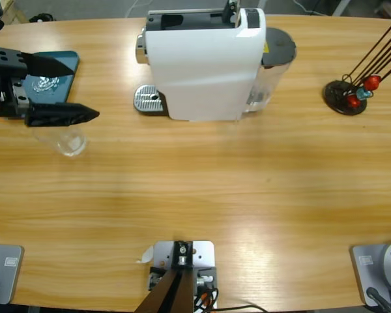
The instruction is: Pour coffee
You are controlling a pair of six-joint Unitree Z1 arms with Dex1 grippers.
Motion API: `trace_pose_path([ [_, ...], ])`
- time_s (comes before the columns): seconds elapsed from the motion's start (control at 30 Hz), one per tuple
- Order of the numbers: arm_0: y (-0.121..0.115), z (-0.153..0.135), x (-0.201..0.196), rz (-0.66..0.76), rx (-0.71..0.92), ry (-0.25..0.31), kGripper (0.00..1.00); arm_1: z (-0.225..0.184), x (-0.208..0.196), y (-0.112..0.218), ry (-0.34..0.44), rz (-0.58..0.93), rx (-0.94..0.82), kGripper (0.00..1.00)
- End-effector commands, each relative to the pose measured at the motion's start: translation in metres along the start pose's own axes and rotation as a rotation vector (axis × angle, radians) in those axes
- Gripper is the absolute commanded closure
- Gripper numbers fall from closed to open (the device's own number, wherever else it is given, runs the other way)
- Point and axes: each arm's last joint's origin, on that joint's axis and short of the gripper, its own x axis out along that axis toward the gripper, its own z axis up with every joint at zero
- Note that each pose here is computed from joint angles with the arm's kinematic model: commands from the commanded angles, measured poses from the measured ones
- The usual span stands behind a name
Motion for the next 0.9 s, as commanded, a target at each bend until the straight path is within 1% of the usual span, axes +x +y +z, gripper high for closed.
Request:
trace_pose_path([
  [0.03, -0.014, -0.026, -0.034, -0.005, -0.005, 0.055, 0.000, 0.071, 0.110, 0.013, 0.092, 0.299, -0.284, 1.000],
  [0.13, -0.016, -0.032, -0.042, 0.003, -0.006, 0.067, 0.000, 0.082, 0.137, 0.023, 0.109, 0.365, -0.351, 1.000],
  [0.27, -0.016, -0.036, -0.041, 0.007, -0.016, 0.076, 0.000, 0.079, 0.164, 0.026, 0.112, 0.433, -0.369, 1.000],
  [0.33, -0.015, -0.036, -0.042, 0.012, -0.021, 0.074, 0.000, 0.073, 0.180, 0.027, 0.131, 0.455, -0.368, 1.000],
  [0.4, -0.015, -0.036, -0.043, 0.014, -0.022, 0.072, 0.000, 0.068, 0.195, 0.025, 0.145, 0.454, -0.365, 1.000],
  [0.53, -0.015, -0.037, -0.043, 0.012, -0.024, 0.073, 0.000, 0.059, 0.217, 0.013, 0.147, 0.439, -0.342, 1.000],
  [0.67, -0.015, -0.038, -0.042, 0.012, -0.024, 0.075, 0.000, 0.045, 0.232, 0.000, 0.178, 0.411, -0.322, 1.000],
  [0.9, -0.015, -0.039, -0.041, 0.011, -0.024, 0.082, 0.000, 0.026, 0.251, -0.018, 0.205, 0.400, -0.289, 1.000],
])
